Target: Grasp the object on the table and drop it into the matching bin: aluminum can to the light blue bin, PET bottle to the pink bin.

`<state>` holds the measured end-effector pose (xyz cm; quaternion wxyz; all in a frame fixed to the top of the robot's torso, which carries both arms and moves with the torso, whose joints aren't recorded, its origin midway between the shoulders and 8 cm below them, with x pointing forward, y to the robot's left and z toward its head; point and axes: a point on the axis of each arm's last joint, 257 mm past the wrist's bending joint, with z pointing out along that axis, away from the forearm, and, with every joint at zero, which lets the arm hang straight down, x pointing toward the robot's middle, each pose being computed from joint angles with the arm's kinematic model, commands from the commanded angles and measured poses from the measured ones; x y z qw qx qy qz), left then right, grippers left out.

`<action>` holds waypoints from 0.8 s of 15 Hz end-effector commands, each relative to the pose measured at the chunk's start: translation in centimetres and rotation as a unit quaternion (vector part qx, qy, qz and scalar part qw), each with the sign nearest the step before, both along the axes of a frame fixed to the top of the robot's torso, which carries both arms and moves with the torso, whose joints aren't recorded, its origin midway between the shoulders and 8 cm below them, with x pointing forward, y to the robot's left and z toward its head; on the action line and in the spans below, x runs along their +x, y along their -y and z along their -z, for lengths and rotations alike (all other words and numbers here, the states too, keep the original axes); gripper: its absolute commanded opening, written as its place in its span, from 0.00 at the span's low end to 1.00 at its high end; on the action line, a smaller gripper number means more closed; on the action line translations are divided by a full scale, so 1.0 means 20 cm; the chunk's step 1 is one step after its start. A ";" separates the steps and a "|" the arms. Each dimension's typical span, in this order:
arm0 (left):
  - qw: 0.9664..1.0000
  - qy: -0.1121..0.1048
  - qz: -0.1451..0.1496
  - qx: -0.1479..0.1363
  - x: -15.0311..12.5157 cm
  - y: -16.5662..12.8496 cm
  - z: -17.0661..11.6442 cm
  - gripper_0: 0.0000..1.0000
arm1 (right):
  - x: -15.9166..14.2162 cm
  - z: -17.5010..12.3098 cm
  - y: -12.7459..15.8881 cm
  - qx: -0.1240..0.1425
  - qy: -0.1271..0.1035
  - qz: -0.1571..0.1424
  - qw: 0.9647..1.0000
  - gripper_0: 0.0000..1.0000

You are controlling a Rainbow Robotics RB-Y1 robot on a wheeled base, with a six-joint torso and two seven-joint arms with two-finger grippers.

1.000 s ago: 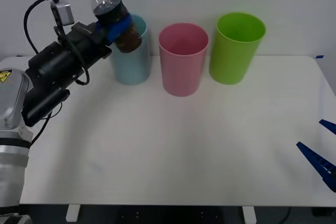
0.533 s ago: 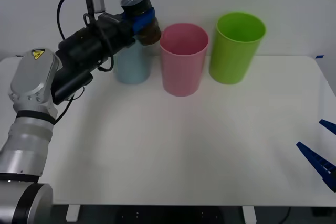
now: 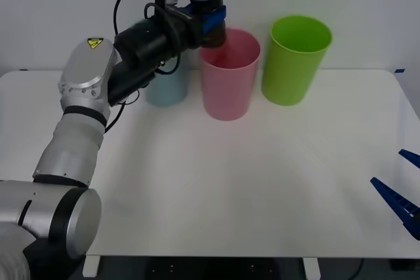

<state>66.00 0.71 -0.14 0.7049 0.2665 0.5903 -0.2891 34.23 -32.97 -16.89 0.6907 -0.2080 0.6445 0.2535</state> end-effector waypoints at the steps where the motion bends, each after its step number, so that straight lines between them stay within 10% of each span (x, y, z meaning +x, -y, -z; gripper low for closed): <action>1: 1.000 0.006 -0.005 0.025 0.05 0.08 0.00 0.01 | 0.00 0.00 0.00 0.000 0.000 0.000 1.000 1.00; 9: 0.999 0.005 -0.008 0.034 0.07 0.15 0.01 0.08 | 0.00 0.00 0.00 0.000 0.000 0.000 1.000 1.00; 11: 0.999 0.004 -0.012 0.030 0.08 0.16 0.01 0.46 | 0.00 0.00 0.00 0.000 0.000 0.000 1.000 1.00; 12: 0.999 0.005 -0.013 0.033 0.08 0.16 0.01 1.00 | 0.00 0.00 0.00 0.000 0.000 0.000 1.000 1.00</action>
